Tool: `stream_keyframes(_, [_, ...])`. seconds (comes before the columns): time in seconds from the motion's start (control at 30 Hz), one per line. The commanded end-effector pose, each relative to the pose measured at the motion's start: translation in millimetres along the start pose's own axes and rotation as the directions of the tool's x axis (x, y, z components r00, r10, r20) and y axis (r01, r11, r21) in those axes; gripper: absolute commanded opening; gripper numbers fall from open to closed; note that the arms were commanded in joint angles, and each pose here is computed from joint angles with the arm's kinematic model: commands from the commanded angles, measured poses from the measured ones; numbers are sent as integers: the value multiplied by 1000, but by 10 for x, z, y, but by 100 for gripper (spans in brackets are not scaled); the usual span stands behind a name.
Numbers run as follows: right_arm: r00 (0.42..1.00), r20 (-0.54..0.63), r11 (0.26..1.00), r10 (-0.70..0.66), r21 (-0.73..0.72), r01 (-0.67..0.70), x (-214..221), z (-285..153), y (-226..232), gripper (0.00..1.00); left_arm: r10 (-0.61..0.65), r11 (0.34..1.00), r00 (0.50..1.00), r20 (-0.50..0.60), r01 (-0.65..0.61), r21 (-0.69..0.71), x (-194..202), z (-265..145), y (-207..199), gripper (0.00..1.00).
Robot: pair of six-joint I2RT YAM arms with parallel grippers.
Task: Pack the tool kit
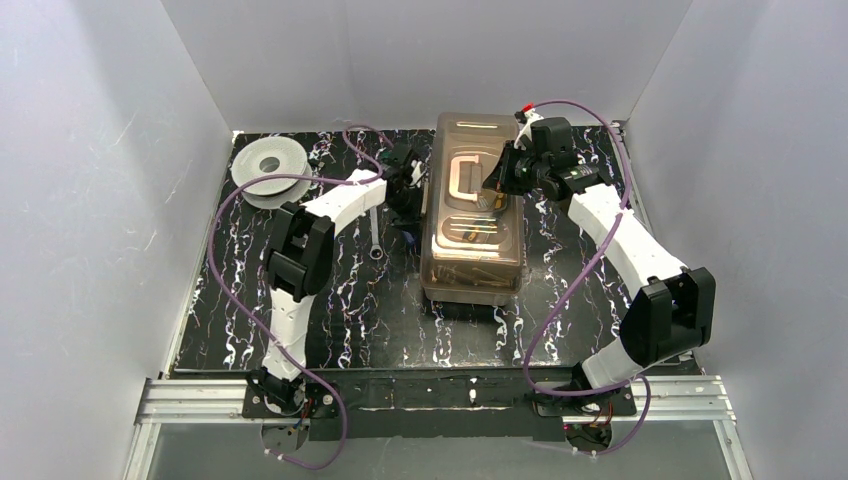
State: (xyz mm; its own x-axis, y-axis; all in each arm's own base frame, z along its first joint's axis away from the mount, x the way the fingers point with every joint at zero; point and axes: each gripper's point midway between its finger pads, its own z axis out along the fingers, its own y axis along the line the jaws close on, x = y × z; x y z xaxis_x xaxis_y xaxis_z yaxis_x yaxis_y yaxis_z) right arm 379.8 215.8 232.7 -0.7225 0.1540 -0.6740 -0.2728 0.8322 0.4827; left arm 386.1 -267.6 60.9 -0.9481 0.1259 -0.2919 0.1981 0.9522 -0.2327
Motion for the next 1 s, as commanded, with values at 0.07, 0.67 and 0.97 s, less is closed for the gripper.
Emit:
stream_keyframes(0.07, [998,-66,999,24,-37,-26,111,63,49,1,-46,839,995,86,-8,544,-114,-346,-978,0])
stream_keyframes(0.67, [993,111,998,-44,43,40,-316,-576,62,1,-197,901,955,220,88,424,-98,-812,-352,0])
stream_keyframes(0.97, [970,237,976,-58,218,5,-342,-915,-352,1,-213,959,896,389,114,261,10,-1189,111,2])
